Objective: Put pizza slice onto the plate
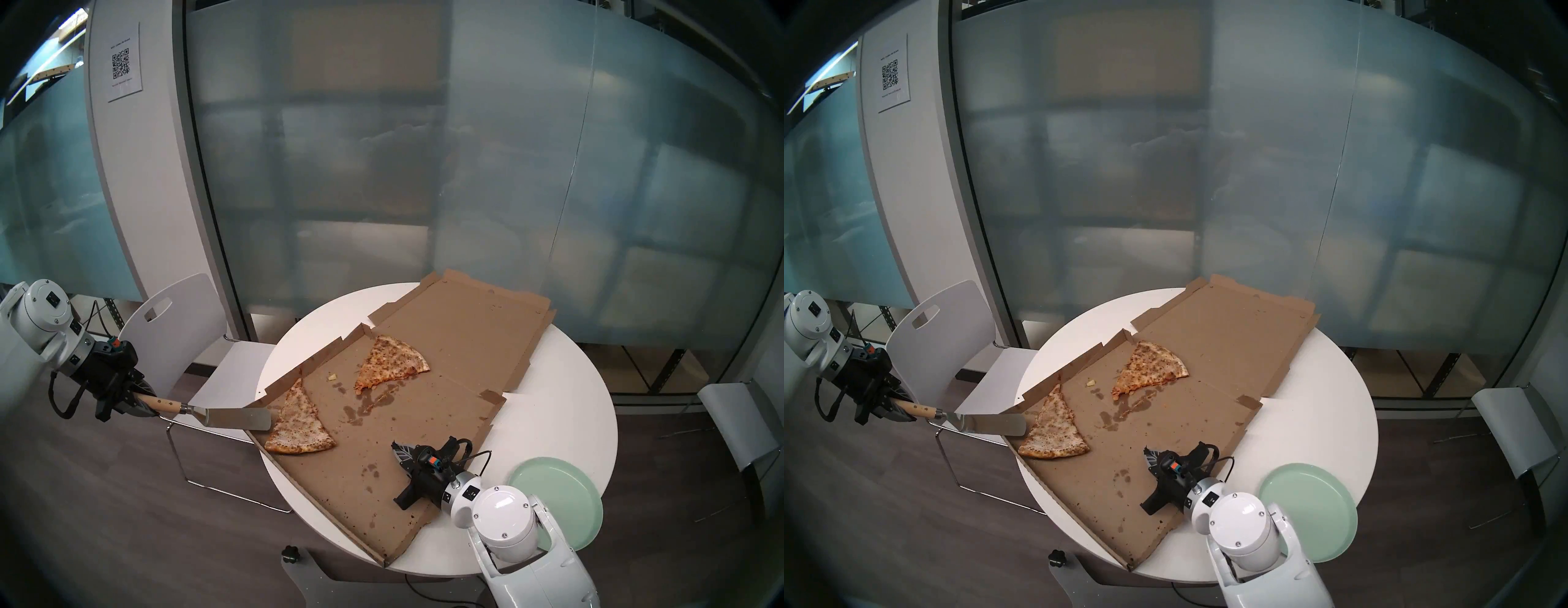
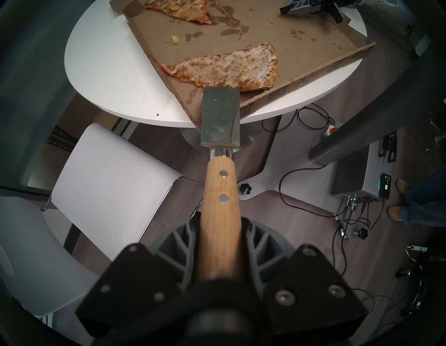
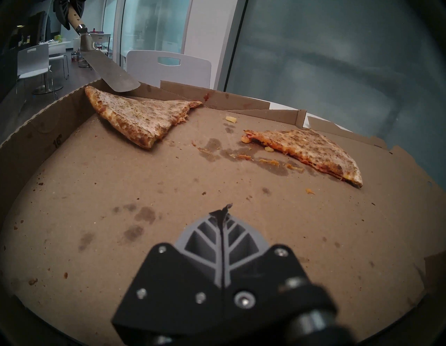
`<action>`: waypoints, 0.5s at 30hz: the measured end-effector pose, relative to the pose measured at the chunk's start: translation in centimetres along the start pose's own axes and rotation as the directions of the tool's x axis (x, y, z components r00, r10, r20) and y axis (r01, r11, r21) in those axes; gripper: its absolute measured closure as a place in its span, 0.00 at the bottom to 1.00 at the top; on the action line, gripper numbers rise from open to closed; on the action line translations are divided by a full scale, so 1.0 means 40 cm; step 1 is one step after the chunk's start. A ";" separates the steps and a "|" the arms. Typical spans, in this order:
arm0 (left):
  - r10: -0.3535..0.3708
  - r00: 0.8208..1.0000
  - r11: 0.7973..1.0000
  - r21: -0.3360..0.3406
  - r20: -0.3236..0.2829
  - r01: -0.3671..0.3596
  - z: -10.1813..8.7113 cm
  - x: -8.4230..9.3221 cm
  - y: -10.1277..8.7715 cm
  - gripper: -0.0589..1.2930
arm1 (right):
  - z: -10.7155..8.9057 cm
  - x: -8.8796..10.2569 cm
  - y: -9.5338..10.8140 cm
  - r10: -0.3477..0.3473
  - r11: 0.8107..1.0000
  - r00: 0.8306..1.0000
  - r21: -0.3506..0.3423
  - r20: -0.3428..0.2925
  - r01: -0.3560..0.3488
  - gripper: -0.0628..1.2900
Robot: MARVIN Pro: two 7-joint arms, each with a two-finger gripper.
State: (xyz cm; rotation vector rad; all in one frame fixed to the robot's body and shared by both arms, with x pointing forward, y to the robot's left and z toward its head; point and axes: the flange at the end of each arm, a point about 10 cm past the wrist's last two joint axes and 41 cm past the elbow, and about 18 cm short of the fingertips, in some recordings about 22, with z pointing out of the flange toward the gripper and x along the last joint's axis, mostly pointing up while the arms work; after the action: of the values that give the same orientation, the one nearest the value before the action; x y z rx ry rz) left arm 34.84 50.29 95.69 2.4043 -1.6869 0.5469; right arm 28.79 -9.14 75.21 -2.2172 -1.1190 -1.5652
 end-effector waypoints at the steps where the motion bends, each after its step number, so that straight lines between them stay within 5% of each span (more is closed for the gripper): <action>1: 0.006 1.000 1.000 0.005 0.004 -0.006 -0.002 0.004 -0.003 0.72 | 0.000 -0.002 0.002 0.001 1.000 1.000 -0.002 0.002 -0.001 0.97; 15: 0.077 0.993 0.996 0.036 0.087 -0.081 -0.027 0.044 -0.035 0.72 | -0.001 -0.018 0.017 0.018 1.000 1.000 -0.016 0.013 -0.017 0.97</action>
State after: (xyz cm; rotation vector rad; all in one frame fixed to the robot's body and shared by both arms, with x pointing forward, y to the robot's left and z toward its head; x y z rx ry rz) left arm 36.45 49.60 97.49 2.4297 -1.8298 0.4989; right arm 29.12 -9.96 74.77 -2.2440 -1.0917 -1.5601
